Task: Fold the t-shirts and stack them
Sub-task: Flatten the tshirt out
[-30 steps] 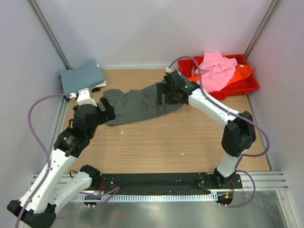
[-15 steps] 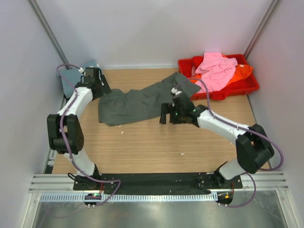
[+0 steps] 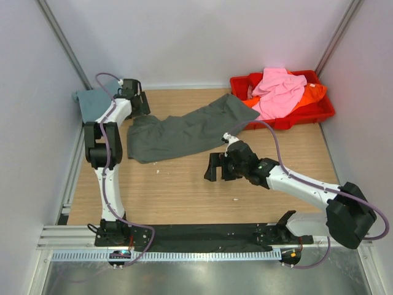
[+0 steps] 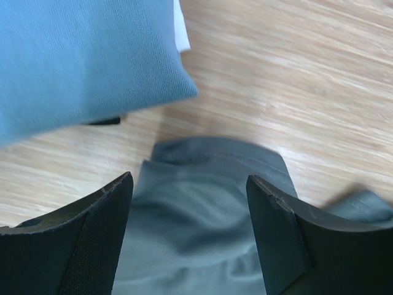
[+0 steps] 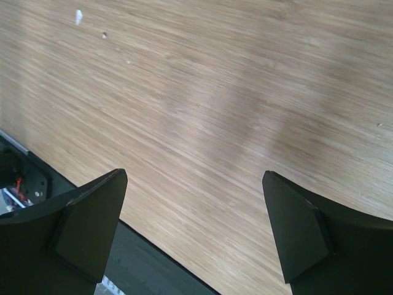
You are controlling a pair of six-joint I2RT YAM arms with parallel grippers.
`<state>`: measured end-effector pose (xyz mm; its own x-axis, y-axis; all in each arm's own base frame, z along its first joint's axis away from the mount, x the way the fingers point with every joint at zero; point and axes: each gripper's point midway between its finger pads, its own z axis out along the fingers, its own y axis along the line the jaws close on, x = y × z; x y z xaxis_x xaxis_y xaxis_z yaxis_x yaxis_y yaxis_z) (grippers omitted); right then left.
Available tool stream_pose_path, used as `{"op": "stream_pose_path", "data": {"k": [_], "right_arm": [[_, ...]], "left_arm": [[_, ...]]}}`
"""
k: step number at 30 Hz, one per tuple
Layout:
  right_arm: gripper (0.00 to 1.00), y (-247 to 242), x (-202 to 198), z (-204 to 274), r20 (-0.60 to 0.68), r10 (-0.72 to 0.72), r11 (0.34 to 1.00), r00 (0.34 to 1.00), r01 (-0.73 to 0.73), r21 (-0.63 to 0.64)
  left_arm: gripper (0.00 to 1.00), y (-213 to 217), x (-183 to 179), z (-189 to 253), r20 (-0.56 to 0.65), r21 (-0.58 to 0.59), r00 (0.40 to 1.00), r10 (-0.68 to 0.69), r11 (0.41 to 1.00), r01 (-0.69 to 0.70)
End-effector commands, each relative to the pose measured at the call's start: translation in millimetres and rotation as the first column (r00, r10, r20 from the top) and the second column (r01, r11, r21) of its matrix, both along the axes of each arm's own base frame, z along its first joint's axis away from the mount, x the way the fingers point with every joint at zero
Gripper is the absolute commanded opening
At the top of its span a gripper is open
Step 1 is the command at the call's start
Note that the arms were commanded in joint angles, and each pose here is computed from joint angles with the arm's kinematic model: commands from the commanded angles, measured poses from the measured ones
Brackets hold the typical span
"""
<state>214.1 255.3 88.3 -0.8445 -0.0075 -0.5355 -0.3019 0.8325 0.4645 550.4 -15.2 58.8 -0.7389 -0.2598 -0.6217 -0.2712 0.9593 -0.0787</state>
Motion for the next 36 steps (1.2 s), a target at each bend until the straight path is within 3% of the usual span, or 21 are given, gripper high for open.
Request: {"op": "stream_pose_path", "data": {"k": [1, 7, 13, 14, 16, 17, 18, 22, 28, 29, 31, 32, 36], "right_arm": [[0.99, 4.4, 3.9, 22.4, 0.068, -0.010, 0.998, 0.998, 0.006, 0.060], [0.99, 4.2, 2.4, 17.4, 0.059, -0.009, 0.998, 0.998, 0.005, 0.059], [0.99, 1.1, 2.5, 15.0, 0.061, -0.012, 0.999, 0.998, 0.009, 0.042], [0.99, 0.5, 2.6, 16.3, 0.065, -0.015, 0.999, 0.998, 0.013, 0.044], [0.99, -1.6, 2.3, 15.7, 0.067, -0.020, 0.999, 0.998, 0.017, 0.038], [0.99, -3.5, 1.9, 17.1, 0.072, -0.024, 0.999, 0.997, 0.022, 0.037], [0.99, -3.8, 1.6, 17.9, 0.074, -0.025, 0.999, 0.997, 0.022, 0.039], [0.99, -8.1, -0.8, 16.9, 0.070, -0.031, 0.999, 0.997, 0.029, 0.027], [1.00, -20.8, 19.1, 39.7, 0.156, -0.081, 0.995, 0.985, 0.089, -0.049], [1.00, -20.1, 28.7, 57.8, 0.195, -0.099, 0.993, 0.976, 0.110, -0.047], [1.00, -30.0, 35.5, 70.1, 0.223, -0.121, 0.985, 0.967, 0.145, -0.096], [1.00, -40.1, 45.3, 79.3, 0.269, -0.160, 0.972, 0.950, 0.200, -0.127], [1.00, -63.4, 66.7, 142.4, 0.390, -0.274, 0.932, 0.879, 0.342, -0.117]], "left_arm": [[0.75, 13.5, 10.2, 11.6, 0.024, 0.080, 1.000, -0.004, 0.997, 0.002], [0.68, 16.1, 2.8, -19.7, -0.036, 0.093, 0.999, 0.002, 0.996, 0.001], [0.59, 13.1, -0.4, -22.3, -0.056, 0.092, 0.998, -0.007, 0.996, 0.013], [0.54, 13.5, -1.8, -23.5, -0.064, 0.091, 0.998, -0.009, 0.996, 0.015], [0.35, 12.9, -3.3, -25.0, -0.072, 0.089, 0.997, -0.014, 0.996, 0.021], [0.20, 13.0, -3.4, -21.4, -0.067, 0.088, 0.998, -0.011, 0.996, 0.017], [0.15, 12.0, -3.0, -21.1, -0.064, 0.089, 0.998, -0.008, 0.996, 0.013], [0.00, 5.3, 0.7, 12.1, -0.013, 0.101, 1.000, -0.017, 0.995, 0.019], [0.00, -14.7, -18.5, 131.7, 0.128, 0.171, 0.989, -0.071, 0.984, 0.048], [0.00, -17.4, -33.4, 170.5, 0.186, 0.177, 0.979, -0.083, 0.983, 0.050], [0.00, -28.3, -56.7, 192.4, 0.211, 0.184, 0.971, -0.114, 0.980, 0.075], [0.00, -30.5, -79.7, 230.2, 0.277, 0.179, 0.953, -0.124, 0.981, 0.076], [0.00, -65.3, -162.0, 253.6, 0.303, 0.157, 0.922, -0.241, 0.967, 0.202]]}}
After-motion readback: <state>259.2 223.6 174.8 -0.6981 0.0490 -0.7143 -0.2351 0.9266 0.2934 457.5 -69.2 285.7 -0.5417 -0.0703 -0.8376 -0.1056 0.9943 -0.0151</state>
